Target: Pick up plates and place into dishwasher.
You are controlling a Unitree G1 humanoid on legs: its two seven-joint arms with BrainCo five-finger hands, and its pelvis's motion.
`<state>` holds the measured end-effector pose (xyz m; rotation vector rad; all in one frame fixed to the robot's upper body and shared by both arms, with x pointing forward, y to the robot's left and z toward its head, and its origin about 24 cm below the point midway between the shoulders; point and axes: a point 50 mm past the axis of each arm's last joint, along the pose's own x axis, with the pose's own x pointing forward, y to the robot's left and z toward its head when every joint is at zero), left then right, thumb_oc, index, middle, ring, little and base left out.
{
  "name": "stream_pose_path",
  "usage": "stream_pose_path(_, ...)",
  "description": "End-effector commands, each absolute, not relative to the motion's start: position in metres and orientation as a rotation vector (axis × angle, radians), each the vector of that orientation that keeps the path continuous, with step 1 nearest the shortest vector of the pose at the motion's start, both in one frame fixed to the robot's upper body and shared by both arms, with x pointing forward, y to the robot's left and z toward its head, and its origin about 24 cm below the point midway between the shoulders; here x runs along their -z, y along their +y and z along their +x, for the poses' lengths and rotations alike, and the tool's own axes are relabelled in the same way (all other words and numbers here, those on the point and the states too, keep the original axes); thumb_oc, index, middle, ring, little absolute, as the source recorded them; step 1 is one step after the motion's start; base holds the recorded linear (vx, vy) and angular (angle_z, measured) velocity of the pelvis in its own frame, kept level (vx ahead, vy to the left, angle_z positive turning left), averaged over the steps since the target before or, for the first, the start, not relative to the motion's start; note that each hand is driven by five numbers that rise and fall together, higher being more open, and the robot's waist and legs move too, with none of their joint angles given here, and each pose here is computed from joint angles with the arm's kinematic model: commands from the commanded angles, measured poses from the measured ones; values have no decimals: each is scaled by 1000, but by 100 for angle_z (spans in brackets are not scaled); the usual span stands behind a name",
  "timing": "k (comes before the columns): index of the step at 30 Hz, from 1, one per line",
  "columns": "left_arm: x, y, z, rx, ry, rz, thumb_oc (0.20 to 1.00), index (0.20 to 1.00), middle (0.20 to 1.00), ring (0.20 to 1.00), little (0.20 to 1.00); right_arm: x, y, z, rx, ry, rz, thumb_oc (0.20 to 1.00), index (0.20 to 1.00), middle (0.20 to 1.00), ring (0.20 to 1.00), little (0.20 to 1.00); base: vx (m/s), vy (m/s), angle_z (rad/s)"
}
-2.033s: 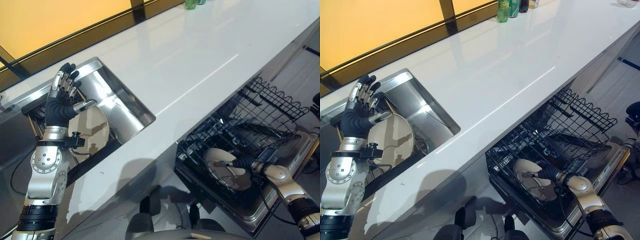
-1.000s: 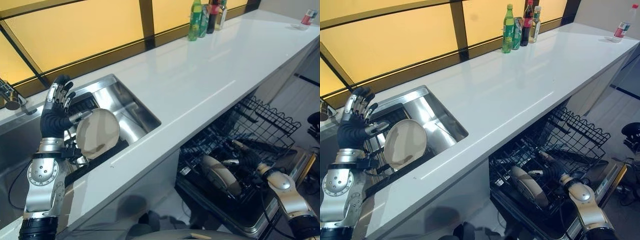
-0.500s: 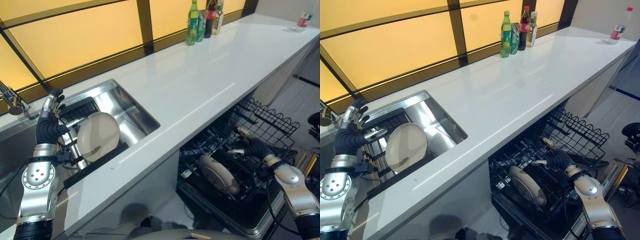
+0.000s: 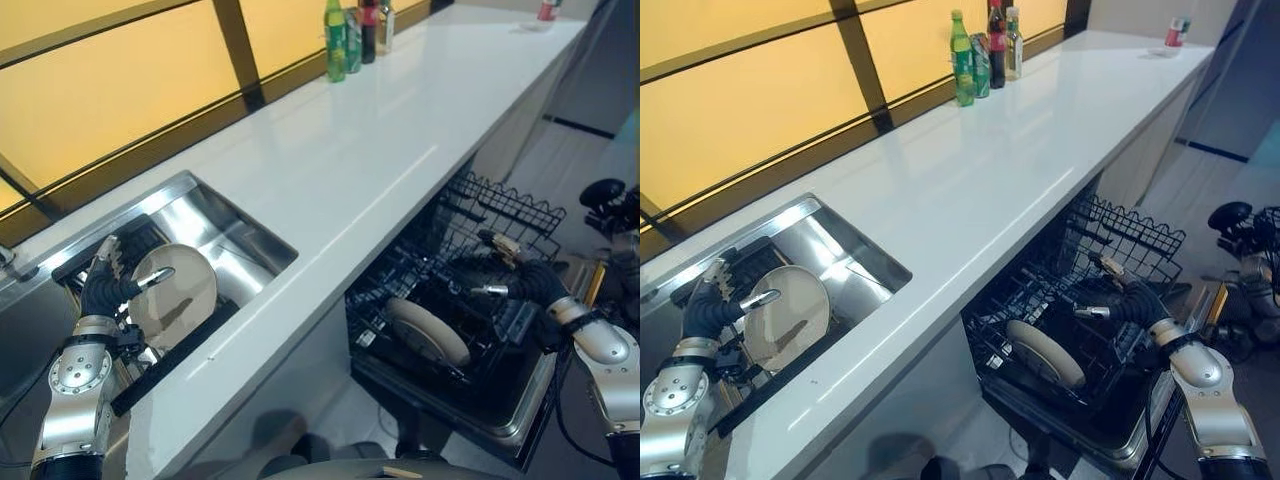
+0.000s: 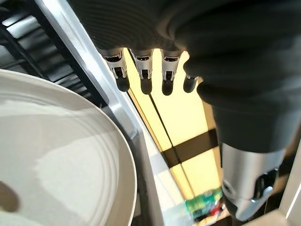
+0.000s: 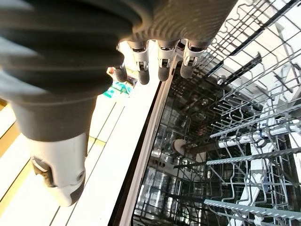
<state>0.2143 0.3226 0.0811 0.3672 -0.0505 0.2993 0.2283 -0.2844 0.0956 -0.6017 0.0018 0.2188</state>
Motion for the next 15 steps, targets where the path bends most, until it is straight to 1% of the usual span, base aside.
stream_pose_path(1,-105,336,223,-347,-110,517,1000,1000,1000,1000,1000,-136,-280,231,-250,-186,-640,1000,1000,1000,1000,1000,74,169,-9)
stream_pose_path(10,-115,353,238,-470,-87,663,1000,1000,1000,1000,1000,-139,-274,236,-250,-210,-634,1000,1000,1000,1000,1000,82,116,-9)
stream_pose_path(15,-117,375,238,-552,3,828,1000,1000,1000,1000,1000,-135,-275,237,-242,-192,-634,1000,1000,1000,1000,1000,80,108,-11)
